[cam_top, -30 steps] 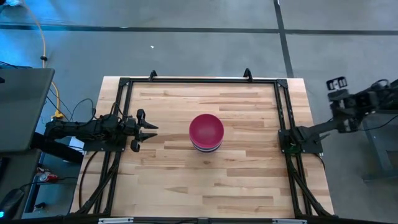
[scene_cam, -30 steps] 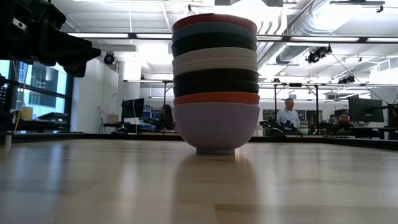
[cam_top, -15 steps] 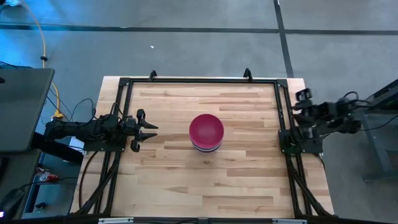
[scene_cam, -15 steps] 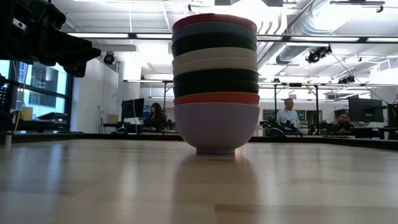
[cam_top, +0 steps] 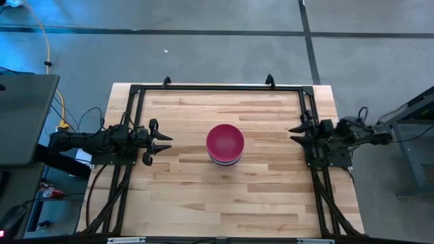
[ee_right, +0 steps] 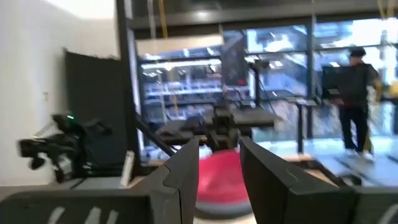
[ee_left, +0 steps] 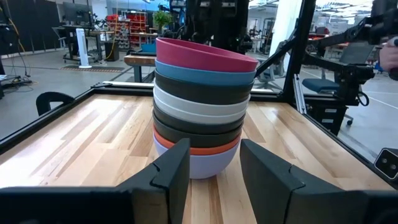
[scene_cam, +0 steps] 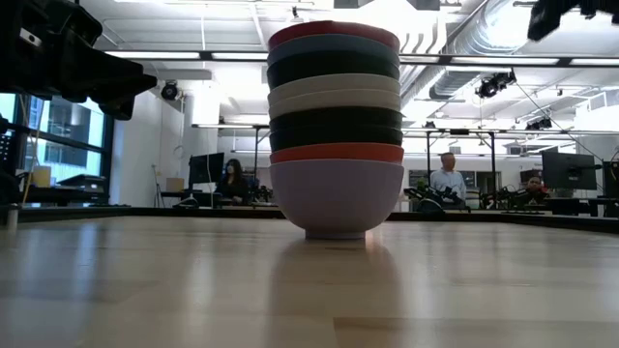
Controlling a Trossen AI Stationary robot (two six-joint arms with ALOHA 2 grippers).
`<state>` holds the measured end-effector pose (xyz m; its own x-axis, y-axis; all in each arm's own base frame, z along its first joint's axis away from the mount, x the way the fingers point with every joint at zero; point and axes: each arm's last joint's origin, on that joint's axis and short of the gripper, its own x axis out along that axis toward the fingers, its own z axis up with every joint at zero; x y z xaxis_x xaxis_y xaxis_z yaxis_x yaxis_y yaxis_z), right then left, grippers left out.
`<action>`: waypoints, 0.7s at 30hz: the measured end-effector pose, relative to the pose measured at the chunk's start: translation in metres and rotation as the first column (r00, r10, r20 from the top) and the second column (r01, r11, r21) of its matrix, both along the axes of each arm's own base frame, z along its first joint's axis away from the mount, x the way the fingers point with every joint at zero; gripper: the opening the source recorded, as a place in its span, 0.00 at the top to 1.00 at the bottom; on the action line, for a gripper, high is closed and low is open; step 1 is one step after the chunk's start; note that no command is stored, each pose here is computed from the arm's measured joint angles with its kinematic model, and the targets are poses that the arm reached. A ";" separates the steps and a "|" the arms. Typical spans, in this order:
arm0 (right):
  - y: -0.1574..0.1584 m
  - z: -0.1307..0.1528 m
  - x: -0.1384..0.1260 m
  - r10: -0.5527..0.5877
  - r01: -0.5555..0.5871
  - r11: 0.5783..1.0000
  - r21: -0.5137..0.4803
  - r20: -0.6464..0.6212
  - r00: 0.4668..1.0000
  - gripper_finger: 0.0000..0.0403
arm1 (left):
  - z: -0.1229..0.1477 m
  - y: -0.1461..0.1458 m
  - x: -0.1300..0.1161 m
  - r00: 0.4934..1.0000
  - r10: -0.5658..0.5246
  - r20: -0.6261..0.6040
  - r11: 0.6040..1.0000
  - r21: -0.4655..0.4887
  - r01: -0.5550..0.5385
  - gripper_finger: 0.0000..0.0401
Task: Nest bowls inside each other
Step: Return to Home Position
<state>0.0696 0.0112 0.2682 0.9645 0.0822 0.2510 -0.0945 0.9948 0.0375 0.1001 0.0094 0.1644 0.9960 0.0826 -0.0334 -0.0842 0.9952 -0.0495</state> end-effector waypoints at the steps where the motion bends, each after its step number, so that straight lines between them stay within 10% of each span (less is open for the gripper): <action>1: 0.000 -0.004 0.002 -0.016 0.016 1.000 0.010 -0.014 1.000 0.73 | 0.000 0.000 0.000 1.000 0.000 0.000 1.000 0.000 0.000 0.67; 21: 0.002 -0.047 0.015 -0.090 0.094 0.996 0.002 0.300 0.950 0.73 | 0.000 0.000 0.000 1.000 0.000 0.000 1.000 0.000 0.000 0.67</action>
<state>0.0845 0.0127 0.2213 0.8489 0.0018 0.5286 -0.0076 0.9999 0.0089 0.1001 0.0094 0.1645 0.9960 0.0826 -0.0333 -0.0842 0.9952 -0.0495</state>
